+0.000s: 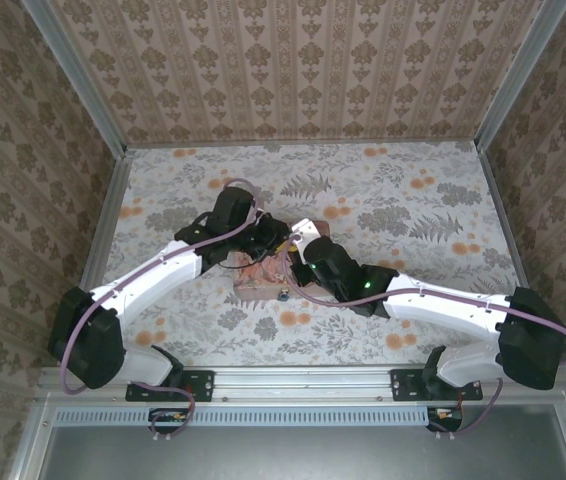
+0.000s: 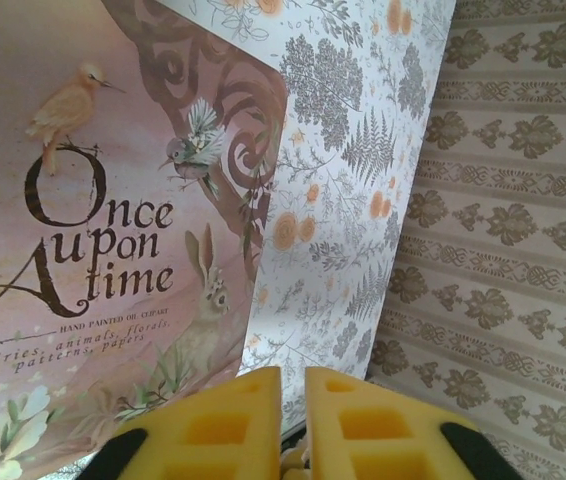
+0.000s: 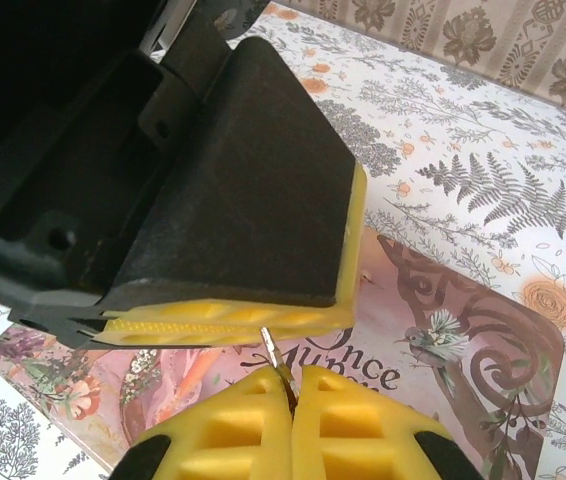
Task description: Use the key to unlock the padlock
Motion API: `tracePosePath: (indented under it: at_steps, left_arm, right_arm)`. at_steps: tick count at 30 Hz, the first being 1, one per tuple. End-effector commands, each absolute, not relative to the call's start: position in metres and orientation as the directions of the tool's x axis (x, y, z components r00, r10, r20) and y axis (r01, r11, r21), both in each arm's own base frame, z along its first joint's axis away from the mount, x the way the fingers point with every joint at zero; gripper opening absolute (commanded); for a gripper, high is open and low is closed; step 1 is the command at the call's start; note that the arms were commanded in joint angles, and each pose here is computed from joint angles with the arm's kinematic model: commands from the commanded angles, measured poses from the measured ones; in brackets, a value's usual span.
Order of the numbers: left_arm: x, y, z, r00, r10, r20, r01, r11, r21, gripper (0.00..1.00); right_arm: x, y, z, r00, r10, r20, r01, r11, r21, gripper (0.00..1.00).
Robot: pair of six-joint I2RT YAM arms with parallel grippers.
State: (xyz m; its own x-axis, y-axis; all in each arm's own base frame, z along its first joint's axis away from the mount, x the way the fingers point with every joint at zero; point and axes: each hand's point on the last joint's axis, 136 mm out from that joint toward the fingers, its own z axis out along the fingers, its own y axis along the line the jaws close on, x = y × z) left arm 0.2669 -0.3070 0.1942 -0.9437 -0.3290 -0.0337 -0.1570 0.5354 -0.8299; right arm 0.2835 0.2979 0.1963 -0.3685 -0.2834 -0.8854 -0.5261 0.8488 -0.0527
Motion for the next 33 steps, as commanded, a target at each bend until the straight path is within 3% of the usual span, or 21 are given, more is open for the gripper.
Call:
tracePosePath:
  at_steps: [1, 7, 10, 13, 18, 22, 26, 33]
  left_arm:
    - [0.269, -0.312, 0.199, -0.944, -0.326, -0.044, -0.145, 0.532, -0.834, 0.1]
    - [0.268, -0.316, 0.199, -0.947, -0.318, -0.044, -0.139, 0.529, -0.837, 0.0]
    - [0.268, -0.317, 0.198, -0.947, -0.316, -0.049, -0.132, 0.528, -0.839, 0.0]
    - [0.272, -0.316, 0.199, -0.947, -0.308, -0.09, -0.094, 0.534, -0.84, 0.0]
    - [0.288, -0.297, 0.206, -0.927, -0.285, -0.245, 0.038, 0.579, -0.815, 0.0]
    - [0.298, -0.283, 0.217, -0.89, -0.252, -0.38, 0.157, 0.613, -0.775, 0.0]
    - [0.304, -0.279, 0.226, -0.852, -0.202, -0.483, 0.265, 0.63, -0.73, 0.0]
    - [0.304, -0.284, 0.257, -0.737, -0.117, -0.666, 0.487, 0.592, -0.642, 0.0]
  right_arm:
    - [0.287, 0.303, 0.212, -0.351, -0.262, -0.899, -0.519, 0.854, -0.046, 0.0]
    - [0.287, 0.306, 0.213, -0.354, -0.254, -0.9, -0.521, 0.853, -0.036, 0.0]
    - [0.288, 0.307, 0.213, -0.357, -0.25, -0.9, -0.521, 0.853, -0.03, 0.0]
    - [0.286, 0.304, 0.215, -0.375, -0.228, -0.899, -0.515, 0.857, -0.002, 0.41]
    - [0.282, 0.267, 0.218, -0.454, -0.102, -0.885, -0.443, 0.888, 0.125, 0.74]
    - [0.28, 0.241, 0.218, -0.516, 0.053, -0.855, -0.388, 0.875, 0.289, 0.9]
    - [0.281, 0.234, 0.221, -0.552, 0.172, -0.816, -0.375, 0.823, 0.426, 0.93]
    - [0.291, 0.248, 0.24, -0.605, 0.374, -0.703, -0.389, 0.631, 0.671, 0.93]
